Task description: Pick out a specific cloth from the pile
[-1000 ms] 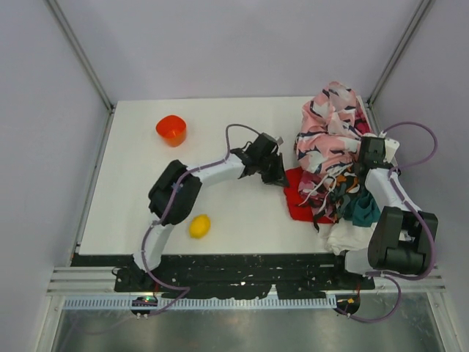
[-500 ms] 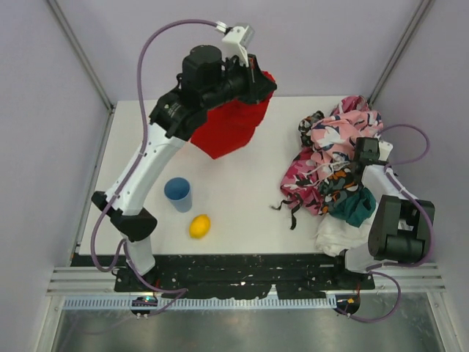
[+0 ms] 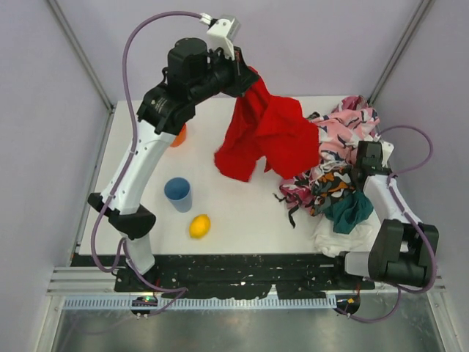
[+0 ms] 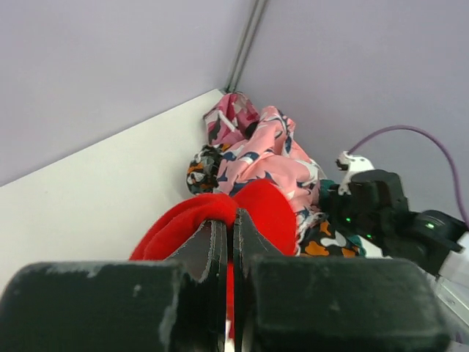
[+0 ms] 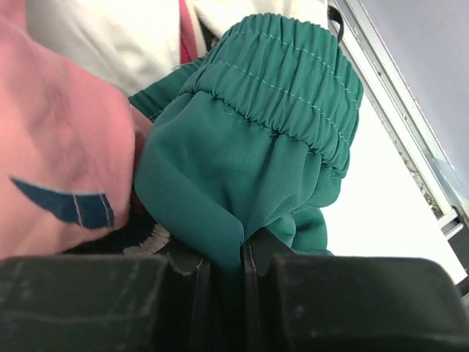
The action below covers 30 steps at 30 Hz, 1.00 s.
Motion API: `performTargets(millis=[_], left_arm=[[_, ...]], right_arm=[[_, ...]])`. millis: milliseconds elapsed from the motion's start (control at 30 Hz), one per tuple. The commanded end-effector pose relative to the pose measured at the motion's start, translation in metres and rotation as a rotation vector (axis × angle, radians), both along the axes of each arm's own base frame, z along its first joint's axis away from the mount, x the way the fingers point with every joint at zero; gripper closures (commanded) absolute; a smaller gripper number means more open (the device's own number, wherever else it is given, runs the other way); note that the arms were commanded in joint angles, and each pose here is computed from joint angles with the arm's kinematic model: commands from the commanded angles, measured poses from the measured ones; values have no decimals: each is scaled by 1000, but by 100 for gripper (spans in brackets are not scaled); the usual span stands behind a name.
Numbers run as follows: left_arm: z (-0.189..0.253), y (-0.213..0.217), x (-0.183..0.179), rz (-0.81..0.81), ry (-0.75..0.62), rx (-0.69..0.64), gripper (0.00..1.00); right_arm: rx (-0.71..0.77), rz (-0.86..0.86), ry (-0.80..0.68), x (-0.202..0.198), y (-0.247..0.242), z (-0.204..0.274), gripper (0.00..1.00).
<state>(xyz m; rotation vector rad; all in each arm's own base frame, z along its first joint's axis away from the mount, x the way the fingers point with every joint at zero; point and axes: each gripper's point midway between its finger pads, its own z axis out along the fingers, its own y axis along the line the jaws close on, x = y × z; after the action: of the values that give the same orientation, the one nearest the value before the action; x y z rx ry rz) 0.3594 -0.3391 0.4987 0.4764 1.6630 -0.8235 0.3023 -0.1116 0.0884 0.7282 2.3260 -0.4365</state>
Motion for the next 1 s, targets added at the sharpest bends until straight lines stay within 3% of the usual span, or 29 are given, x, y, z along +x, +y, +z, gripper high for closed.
performTargets(millis=[0,233,467,700,867,933,967], left_arm=[[29,28,10,78,-86,-45,100],[-6,48,31,163,-16,11,100],[-82,99,67,395,88,146,100],[-176,103,83,417,239,259,100],[-237,95,81,403,401,297,99],[-254,92,76,391,448,294,85],[-260,93,73,391,463,293,84]], right_arm=[[-15,120,-30,-8,28,21,90],[-62,164,-23,-10,41,25,84],[-68,144,0,-11,39,22,77],[-77,155,17,-11,42,20,73],[-125,129,19,-18,33,43,55],[-139,80,-19,-22,28,64,42],[-142,66,-40,-22,27,75,34]])
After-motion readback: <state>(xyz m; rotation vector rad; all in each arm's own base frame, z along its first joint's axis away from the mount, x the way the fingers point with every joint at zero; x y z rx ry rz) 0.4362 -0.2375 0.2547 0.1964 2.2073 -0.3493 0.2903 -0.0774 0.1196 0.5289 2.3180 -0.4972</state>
